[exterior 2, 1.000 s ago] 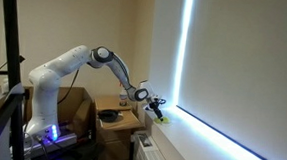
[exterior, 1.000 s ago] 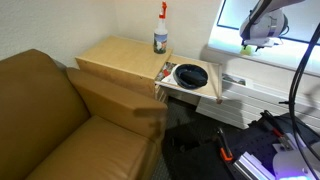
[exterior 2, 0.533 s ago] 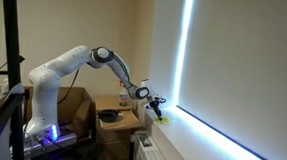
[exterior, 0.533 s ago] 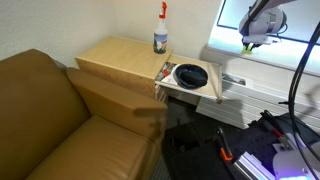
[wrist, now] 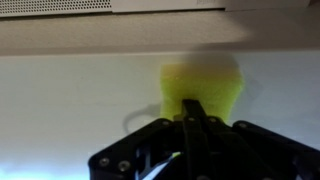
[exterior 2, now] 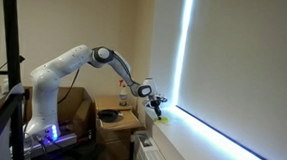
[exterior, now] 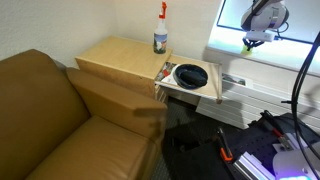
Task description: Remove the bowl from the window sill, put it in the top drawer, use the yellow sponge to wipe the window sill, and then remove the black sponge from the bowl and put it on the window sill
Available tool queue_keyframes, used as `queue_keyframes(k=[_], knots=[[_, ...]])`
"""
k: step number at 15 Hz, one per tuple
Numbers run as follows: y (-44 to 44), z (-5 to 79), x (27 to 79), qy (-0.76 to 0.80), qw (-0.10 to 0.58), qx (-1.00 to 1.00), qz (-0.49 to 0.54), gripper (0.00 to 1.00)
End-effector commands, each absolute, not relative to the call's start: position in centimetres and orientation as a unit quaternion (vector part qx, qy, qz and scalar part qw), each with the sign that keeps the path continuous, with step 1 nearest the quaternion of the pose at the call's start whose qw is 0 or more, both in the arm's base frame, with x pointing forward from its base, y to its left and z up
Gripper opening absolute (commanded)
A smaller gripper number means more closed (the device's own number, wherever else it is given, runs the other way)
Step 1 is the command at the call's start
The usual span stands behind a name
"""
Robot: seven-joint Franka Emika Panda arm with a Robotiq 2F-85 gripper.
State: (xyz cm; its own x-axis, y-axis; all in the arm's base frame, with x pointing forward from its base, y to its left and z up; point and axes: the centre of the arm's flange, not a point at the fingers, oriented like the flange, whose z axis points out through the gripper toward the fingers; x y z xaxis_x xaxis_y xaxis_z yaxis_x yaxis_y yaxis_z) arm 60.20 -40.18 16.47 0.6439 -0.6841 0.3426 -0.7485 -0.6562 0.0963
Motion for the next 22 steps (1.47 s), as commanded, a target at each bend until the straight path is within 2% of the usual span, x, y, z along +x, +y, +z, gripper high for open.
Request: queue_keyframes(k=[1,8,14,15,16,17,19,20,21,22], knots=[[-37.1,16.8,59.6,-0.371,0.069,0.920,0.104,0.00],[-31.1,17.7,61.6,-0.293,0.012,0.946,0.139,0.00],[-38.6,17.1,60.4,-0.347,0.036,0.924,0.155,0.00],[-40.3,17.0,59.5,-0.362,0.042,0.918,0.153,0.26],[-41.6,16.8,58.7,-0.375,0.046,0.914,0.148,0.24],[-43.0,16.4,58.0,-0.386,0.054,0.909,0.144,0.06],[-45.1,15.8,56.9,-0.410,0.060,0.899,0.144,0.02],[-45.7,15.9,56.5,-0.427,0.063,0.890,0.149,0.28],[-46.0,16.5,56.0,-0.436,0.052,0.887,0.145,0.27],[-46.0,17.0,55.8,-0.441,0.038,0.886,0.141,0.31]])
